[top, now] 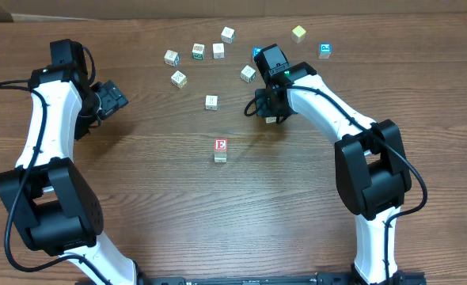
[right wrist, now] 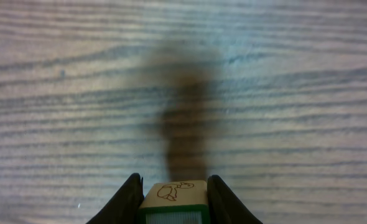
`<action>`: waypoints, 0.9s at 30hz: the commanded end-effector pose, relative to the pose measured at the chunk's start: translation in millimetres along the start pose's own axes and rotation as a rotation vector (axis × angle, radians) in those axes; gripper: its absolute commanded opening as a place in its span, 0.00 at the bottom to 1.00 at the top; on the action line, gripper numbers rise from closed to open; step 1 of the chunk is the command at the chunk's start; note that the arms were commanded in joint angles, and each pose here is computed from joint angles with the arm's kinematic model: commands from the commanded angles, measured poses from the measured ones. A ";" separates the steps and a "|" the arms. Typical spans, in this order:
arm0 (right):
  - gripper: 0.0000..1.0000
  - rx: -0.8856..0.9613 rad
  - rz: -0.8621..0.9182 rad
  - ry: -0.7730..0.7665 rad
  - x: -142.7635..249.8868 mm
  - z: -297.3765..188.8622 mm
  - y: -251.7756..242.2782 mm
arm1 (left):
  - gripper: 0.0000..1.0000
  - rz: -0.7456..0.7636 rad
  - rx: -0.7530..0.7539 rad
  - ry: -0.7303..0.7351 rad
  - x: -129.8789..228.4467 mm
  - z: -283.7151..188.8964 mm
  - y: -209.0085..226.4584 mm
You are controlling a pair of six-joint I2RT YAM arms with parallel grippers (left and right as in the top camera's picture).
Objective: Form a tower
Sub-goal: 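Lower the right gripper around the green-bordered block, then close the right gripper on the green-bordered block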
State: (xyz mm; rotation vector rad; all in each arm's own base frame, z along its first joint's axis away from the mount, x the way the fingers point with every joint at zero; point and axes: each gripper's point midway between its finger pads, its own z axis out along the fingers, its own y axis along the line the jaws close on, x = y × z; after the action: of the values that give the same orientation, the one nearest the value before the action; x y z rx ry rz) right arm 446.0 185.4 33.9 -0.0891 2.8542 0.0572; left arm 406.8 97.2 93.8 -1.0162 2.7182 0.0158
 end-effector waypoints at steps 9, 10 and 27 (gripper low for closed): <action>0.27 0.019 0.007 -0.042 -8.5 -1.9 -2.6 | 0.99 0.014 0.003 -0.003 -1.5 -0.1 -2.2; 0.27 0.017 0.007 -0.046 -9.6 -1.9 -2.2 | 1.00 0.014 0.003 -0.003 -1.5 -0.1 -2.2; 0.56 0.010 0.011 -0.054 -11.7 -2.0 -0.7 | 1.00 0.014 0.003 -0.003 -1.5 -0.1 -2.2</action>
State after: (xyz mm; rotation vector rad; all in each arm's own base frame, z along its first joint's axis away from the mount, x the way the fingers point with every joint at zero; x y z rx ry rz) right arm 457.1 186.3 37.5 -0.0732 2.8047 0.0529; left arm 406.8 97.3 93.8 -1.0163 2.7181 0.0164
